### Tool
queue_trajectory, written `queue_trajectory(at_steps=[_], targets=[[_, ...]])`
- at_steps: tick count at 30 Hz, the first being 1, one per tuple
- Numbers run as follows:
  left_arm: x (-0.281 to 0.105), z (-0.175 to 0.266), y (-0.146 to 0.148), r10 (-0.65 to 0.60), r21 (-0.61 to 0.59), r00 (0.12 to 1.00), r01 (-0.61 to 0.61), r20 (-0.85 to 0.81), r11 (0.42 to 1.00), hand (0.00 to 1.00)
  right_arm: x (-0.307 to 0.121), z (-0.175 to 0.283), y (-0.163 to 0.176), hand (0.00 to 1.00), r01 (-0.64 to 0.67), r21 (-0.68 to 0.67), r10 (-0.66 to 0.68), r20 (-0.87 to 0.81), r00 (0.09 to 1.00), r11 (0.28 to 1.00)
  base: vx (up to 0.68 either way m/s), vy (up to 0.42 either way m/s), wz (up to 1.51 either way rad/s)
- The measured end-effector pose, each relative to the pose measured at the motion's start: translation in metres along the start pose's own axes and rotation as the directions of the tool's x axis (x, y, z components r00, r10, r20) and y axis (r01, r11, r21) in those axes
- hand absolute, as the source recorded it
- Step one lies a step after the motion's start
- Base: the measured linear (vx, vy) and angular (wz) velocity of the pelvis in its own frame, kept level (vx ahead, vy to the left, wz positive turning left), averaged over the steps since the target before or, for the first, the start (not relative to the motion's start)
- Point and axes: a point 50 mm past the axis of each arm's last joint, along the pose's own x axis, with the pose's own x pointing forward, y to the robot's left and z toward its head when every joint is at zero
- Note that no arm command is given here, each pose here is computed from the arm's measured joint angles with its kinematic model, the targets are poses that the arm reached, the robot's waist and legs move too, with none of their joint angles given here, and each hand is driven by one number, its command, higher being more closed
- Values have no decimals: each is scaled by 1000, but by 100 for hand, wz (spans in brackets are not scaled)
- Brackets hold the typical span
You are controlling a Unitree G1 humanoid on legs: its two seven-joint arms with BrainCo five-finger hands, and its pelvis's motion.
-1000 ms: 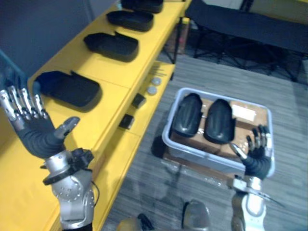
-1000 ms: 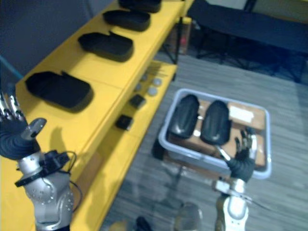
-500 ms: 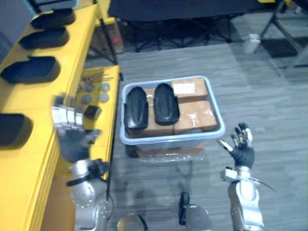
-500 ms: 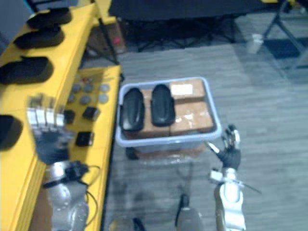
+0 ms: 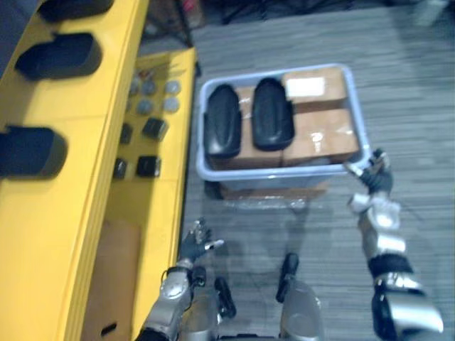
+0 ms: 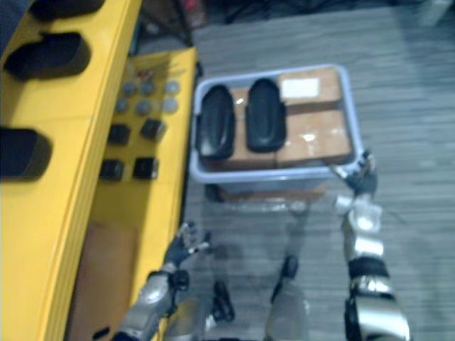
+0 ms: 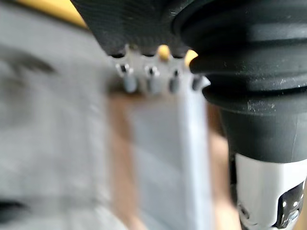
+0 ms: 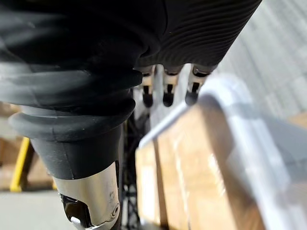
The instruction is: Walk over and take plastic housings, then place them on the shelf
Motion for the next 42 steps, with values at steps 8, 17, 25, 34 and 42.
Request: queue_trajectory(at_steps=[8,17,25,34,42], targets=[[-10,-25,0,60,-9,998,-60,-36,998,0,35,93,-19,0,147,25,-149,174,973,989,-109,94,26],[-13,-34,-3,30,-129,997,-40,-75,991,0,41,113,-54,0,390,-74,-380,116,918,918,-13,44,7],[-17,-48,-9,-27,-210,990,-3,-141,978,0,38,118,-89,0,584,-134,-580,66,812,801,2,34,14],[-36,-88,-5,-83,-247,938,-3,-337,969,0,36,131,-117,0,567,-248,-574,52,817,785,18,39,6],[-53,-106,-5,-118,-248,904,14,-411,969,0,24,147,-163,100,634,-368,-671,38,741,680,0,41,10]])
